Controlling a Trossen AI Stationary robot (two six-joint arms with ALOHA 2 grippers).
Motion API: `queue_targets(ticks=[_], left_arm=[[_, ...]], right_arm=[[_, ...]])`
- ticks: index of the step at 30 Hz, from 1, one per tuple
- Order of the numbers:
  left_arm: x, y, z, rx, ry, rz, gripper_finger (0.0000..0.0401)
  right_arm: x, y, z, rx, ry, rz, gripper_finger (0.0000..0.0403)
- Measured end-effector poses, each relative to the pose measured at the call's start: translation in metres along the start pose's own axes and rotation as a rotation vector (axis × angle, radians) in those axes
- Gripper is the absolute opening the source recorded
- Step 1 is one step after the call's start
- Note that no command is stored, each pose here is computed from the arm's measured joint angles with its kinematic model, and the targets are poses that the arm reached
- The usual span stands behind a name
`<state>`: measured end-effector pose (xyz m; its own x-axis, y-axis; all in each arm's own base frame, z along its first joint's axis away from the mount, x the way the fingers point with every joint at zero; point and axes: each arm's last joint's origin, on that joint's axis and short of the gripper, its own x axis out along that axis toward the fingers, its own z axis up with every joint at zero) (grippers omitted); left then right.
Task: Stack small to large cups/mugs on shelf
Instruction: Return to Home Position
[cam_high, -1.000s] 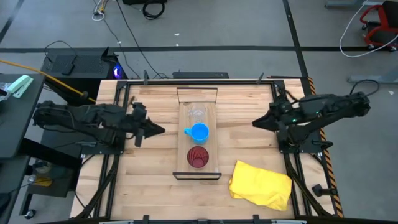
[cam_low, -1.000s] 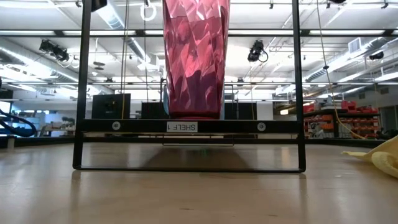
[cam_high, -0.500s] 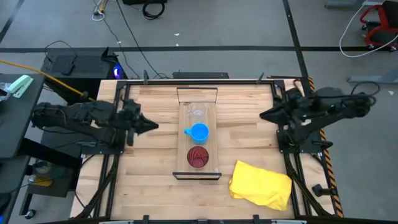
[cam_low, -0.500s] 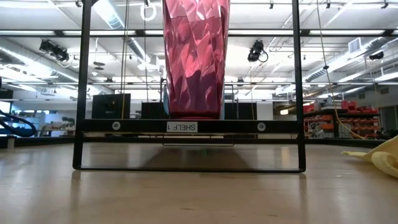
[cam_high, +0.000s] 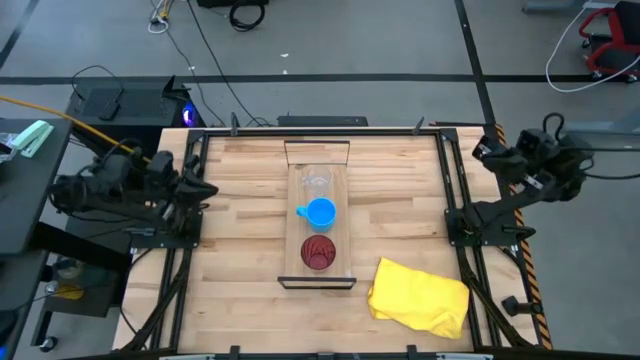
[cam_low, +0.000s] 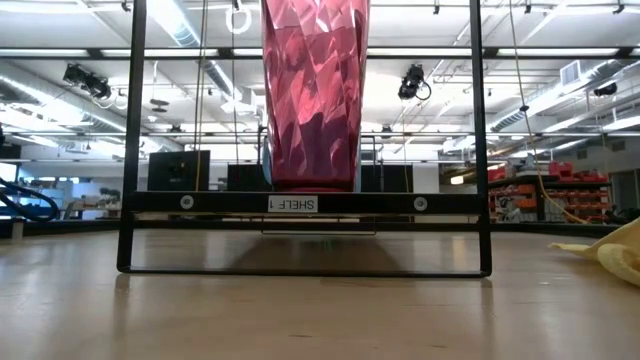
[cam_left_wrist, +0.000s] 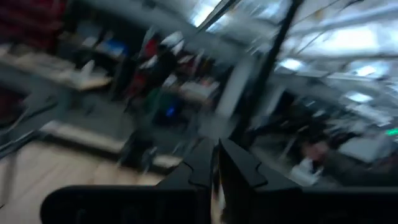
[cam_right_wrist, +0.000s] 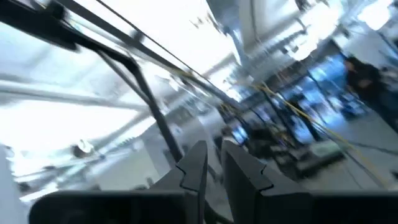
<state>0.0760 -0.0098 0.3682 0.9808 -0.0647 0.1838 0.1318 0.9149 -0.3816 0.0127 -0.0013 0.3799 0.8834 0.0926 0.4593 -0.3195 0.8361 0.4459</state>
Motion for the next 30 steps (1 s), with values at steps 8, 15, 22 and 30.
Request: queue_targets(ticks=[8, 15, 22, 30], left_arm=[[-0.024, 0.017, -0.04, -0.04, -0.137, -0.111, 0.0023], [-0.042, 0.025, -0.056, -0.026, -0.243, -0.159, 0.0033], [-0.04, 0.027, -0.064, -0.018, -0.246, -0.176, 0.0032], [-0.03, 0.037, -0.093, 0.0, -0.307, -0.228, 0.0023]], right_arm=[[-0.019, -0.018, -0.031, 0.039, -0.08, 0.055, 0.0056], [-0.018, -0.019, -0.034, 0.049, -0.09, 0.06, 0.0056], [-0.016, -0.021, -0.039, 0.056, -0.123, 0.077, 0.0056], [-0.009, -0.037, -0.077, 0.071, -0.163, 0.097, 0.0056]])
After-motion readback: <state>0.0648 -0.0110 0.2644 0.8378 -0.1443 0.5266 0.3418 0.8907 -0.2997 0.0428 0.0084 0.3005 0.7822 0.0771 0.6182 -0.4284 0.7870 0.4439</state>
